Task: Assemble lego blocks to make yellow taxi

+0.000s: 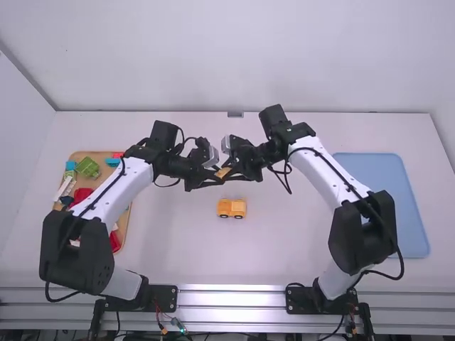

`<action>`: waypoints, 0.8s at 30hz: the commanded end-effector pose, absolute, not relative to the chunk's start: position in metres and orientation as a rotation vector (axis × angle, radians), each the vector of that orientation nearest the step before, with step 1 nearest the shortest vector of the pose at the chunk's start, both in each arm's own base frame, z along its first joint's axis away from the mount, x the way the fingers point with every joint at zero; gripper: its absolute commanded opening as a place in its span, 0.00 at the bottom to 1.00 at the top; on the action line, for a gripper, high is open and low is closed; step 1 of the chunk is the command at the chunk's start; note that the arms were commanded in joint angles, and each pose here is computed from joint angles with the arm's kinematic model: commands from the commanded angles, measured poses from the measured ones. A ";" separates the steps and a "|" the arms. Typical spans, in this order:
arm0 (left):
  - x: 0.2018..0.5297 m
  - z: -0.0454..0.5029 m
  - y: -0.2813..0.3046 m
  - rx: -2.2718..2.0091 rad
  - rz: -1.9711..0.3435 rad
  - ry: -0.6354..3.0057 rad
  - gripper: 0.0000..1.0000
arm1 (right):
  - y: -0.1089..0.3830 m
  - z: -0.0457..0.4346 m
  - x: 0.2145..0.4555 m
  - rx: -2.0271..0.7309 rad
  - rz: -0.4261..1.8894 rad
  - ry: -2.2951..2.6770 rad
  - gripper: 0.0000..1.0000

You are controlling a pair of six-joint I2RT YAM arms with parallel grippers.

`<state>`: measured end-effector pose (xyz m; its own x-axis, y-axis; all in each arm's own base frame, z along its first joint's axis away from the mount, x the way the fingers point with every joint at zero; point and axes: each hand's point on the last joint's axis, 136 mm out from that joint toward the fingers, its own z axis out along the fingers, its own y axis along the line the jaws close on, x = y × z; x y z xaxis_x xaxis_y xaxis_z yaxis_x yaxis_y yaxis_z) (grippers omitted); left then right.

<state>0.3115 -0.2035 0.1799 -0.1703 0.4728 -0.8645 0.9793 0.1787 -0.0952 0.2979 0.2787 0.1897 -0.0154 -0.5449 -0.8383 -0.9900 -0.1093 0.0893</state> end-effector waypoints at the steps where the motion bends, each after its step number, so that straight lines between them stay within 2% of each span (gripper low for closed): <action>1: 0.313 0.190 -0.206 1.368 -0.939 1.727 0.13 | 0.280 0.194 0.304 -1.703 0.999 1.585 0.15; 2: 0.313 0.189 -0.206 1.369 -0.933 1.732 0.13 | 0.280 0.194 0.304 -1.704 0.999 1.585 0.30; 3: 0.313 0.186 -0.204 1.371 -0.920 1.752 0.14 | 0.280 0.194 0.304 -1.705 0.999 1.585 0.65; 4: 0.314 0.184 -0.203 1.374 -0.906 1.769 0.14 | 0.280 0.194 0.304 -1.705 0.997 1.586 0.84; 6: 0.315 0.177 -0.200 1.383 -0.868 1.808 0.14 | 0.277 0.193 0.307 -1.701 0.982 1.599 0.99; 9: 0.317 0.162 -0.188 1.390 -0.779 1.911 0.08 | 0.267 0.188 0.318 -1.680 0.929 1.651 0.98; 16: 0.313 0.120 -0.148 1.434 -0.498 2.202 0.08 | 0.224 0.177 0.365 -1.399 0.804 1.977 0.99; 21: 0.307 0.097 -0.138 1.431 -0.422 2.285 0.07 | 0.202 0.176 0.375 -1.306 0.801 2.041 0.99; 24: 0.312 0.078 -0.130 1.238 -0.360 2.425 0.04 | 0.189 0.175 0.379 -1.247 0.804 2.087 0.99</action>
